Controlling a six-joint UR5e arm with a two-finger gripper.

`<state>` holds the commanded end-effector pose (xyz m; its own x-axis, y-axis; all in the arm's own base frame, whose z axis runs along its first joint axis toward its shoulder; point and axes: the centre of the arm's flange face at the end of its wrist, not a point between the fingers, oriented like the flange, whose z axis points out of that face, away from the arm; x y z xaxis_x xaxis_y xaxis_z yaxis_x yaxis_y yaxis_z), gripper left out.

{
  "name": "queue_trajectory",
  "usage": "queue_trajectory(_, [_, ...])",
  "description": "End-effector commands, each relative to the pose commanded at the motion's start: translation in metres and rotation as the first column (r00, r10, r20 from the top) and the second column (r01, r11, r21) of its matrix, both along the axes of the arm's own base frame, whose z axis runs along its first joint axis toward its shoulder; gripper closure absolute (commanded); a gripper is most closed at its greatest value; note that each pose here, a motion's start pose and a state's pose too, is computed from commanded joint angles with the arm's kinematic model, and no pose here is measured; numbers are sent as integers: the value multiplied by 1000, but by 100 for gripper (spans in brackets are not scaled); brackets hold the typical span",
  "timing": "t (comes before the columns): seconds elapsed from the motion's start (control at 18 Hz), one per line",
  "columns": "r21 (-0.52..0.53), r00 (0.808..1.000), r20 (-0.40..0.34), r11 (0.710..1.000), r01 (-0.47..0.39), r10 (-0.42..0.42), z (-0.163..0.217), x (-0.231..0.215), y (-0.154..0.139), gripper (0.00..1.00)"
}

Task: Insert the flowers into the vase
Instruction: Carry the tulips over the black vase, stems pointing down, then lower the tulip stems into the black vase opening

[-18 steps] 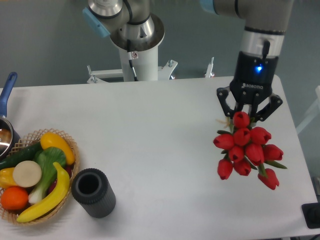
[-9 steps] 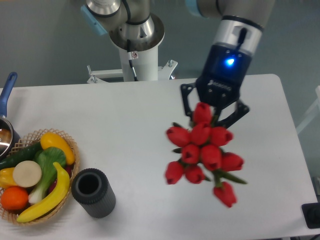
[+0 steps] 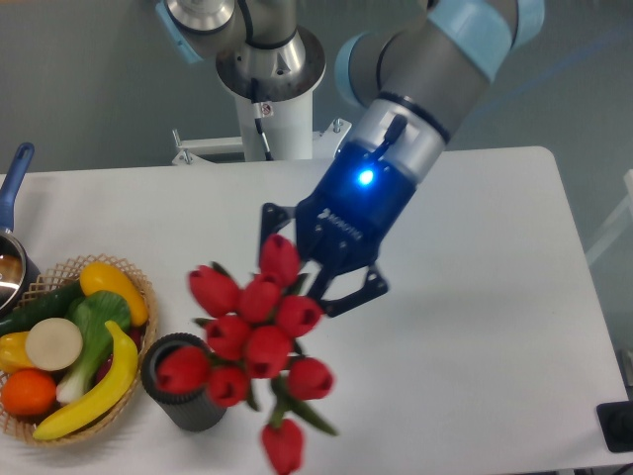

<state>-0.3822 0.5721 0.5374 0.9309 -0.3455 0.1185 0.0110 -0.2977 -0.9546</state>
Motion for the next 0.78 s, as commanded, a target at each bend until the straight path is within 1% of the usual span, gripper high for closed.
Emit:
queue_trajectory(0.17, [53, 997, 39, 996, 70, -72, -11, 0, 4, 100])
queue_trajectory(0.33, [117, 988, 61, 984, 136, -143, -22, 1, 7, 100])
queue_trajectory(0.44, [143, 983, 57, 976, 164, -173, -34, 5, 6, 100])
queue_trajectory(0.56, [191, 974, 69, 961, 198, -215, -49, 8, 2, 100])
queue_trajectory(0.72, [197, 971, 72, 958, 209, -226, -63, 10, 4, 100])
queue_trajectory(0.78, [202, 970, 62, 955, 218, -235, -67, 13, 7, 100])
